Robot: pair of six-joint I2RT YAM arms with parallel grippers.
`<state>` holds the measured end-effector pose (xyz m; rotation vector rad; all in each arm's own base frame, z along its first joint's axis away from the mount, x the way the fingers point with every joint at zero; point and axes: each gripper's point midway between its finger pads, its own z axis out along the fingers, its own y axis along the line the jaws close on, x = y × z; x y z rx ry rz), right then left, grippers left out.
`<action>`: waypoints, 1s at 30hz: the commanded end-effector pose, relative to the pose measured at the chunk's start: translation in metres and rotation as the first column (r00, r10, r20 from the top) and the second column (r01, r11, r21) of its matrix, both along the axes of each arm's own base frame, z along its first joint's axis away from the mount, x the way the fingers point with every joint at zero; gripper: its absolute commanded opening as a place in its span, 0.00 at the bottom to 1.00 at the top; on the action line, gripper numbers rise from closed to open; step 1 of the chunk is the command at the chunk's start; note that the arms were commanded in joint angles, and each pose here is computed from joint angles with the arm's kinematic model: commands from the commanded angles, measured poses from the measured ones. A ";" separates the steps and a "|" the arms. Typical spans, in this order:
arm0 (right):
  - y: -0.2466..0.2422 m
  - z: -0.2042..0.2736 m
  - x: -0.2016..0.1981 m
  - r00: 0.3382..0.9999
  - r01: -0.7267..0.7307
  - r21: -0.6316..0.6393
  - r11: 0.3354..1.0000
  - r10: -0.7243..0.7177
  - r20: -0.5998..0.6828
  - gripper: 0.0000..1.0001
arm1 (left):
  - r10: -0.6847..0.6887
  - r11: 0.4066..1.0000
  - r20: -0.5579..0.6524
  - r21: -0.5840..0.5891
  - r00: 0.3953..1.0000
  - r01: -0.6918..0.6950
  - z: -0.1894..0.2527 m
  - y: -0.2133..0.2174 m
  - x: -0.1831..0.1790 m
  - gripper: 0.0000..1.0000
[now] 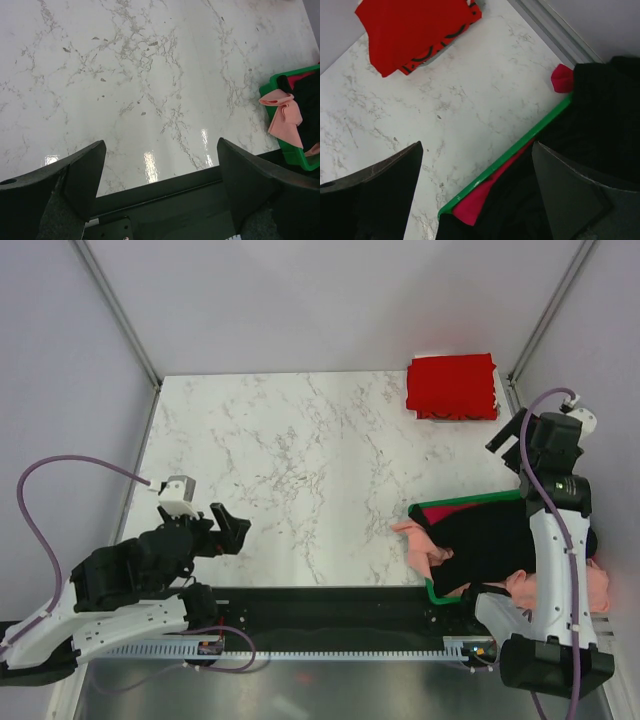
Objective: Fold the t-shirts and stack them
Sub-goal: Grab the tshirt from the pile
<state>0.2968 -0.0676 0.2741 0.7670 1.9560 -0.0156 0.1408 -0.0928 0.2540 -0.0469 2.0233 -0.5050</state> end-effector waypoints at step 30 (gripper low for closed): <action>-0.118 -0.132 -0.100 0.654 0.673 -0.137 0.727 -0.672 -0.347 0.97 | -0.049 0.997 0.003 0.054 0.999 0.048 -0.021 -0.010 0.002 0.94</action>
